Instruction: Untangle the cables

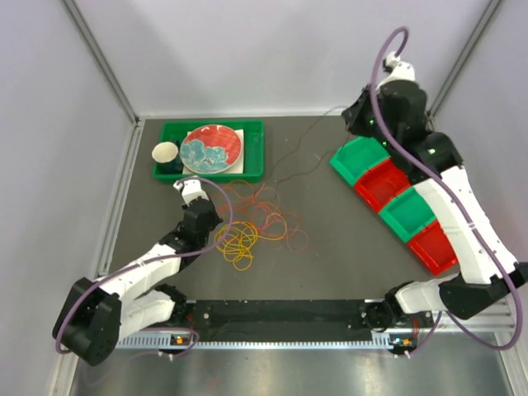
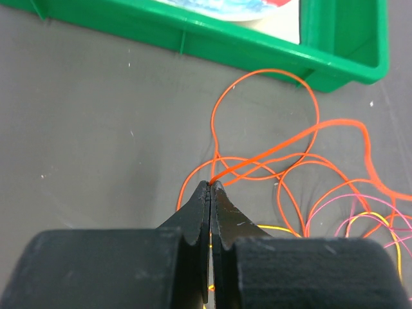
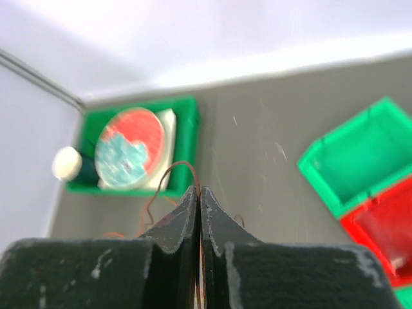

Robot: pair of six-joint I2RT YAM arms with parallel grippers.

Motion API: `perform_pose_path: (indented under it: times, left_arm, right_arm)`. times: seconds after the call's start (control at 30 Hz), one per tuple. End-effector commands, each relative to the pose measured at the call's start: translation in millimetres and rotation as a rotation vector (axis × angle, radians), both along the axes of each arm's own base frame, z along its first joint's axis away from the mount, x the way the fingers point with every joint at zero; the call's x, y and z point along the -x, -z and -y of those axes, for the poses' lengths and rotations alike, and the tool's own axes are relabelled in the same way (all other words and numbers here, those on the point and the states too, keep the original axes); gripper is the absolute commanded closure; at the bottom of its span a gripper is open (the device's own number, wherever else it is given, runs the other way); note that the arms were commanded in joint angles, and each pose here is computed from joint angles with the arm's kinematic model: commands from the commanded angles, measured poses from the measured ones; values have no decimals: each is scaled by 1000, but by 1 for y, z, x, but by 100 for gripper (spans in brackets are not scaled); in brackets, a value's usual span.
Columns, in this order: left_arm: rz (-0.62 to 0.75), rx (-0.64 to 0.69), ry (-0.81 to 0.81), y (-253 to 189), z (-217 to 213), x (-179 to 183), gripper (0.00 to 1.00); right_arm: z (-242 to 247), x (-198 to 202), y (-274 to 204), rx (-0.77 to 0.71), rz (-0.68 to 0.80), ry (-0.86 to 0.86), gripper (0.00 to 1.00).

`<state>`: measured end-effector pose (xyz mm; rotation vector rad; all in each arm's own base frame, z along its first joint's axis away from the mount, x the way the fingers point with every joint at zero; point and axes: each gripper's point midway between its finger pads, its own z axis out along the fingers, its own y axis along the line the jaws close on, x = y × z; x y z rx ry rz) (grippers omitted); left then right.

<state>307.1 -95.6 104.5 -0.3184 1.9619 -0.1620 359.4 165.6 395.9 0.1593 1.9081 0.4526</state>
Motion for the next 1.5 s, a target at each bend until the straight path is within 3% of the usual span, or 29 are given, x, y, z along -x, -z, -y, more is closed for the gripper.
perform_pose_path:
  times: [0.0, 0.2, 0.33, 0.67, 0.93, 1.07, 1.1, 1.13, 1.23, 1.47]
  left_arm:
    - [26, 27, -24, -9, 2, -10, 100]
    - [3, 26, -26, 1, 4, -10, 100]
    - [-17, 19, -21, 12, 5, -11, 100]
    - [-40, -4, -33, 24, -1, -9, 100]
    - [-69, 37, 199, 1, 48, -23, 100]
    - [-134, 47, 289, -3, 71, -30, 65]
    - [-158, 45, 298, -1, 73, -29, 50]
    - [-158, 54, 307, -6, 78, -33, 44]
    - [-150, 70, 331, -14, 85, -34, 35]
    - [-94, 74, 361, -38, 87, -33, 32]
  right_arm:
    - [23, 23, -95, -27, 212, 25, 100]
    - [39, 26, -141, 1, 307, 74, 100]
    - [43, 16, -143, 17, 306, 96, 100]
    - [74, -30, -93, 109, 187, 196, 100]
    - [80, -47, -62, 170, 129, 233, 100]
    - [86, -52, -59, 181, 124, 251, 100]
    - [87, -53, -59, 180, 123, 254, 100]
    - [88, -54, -58, 182, 122, 255, 100]
    - [90, -57, -58, 180, 124, 259, 100]
    - [98, -55, -73, 189, 159, 285, 100]
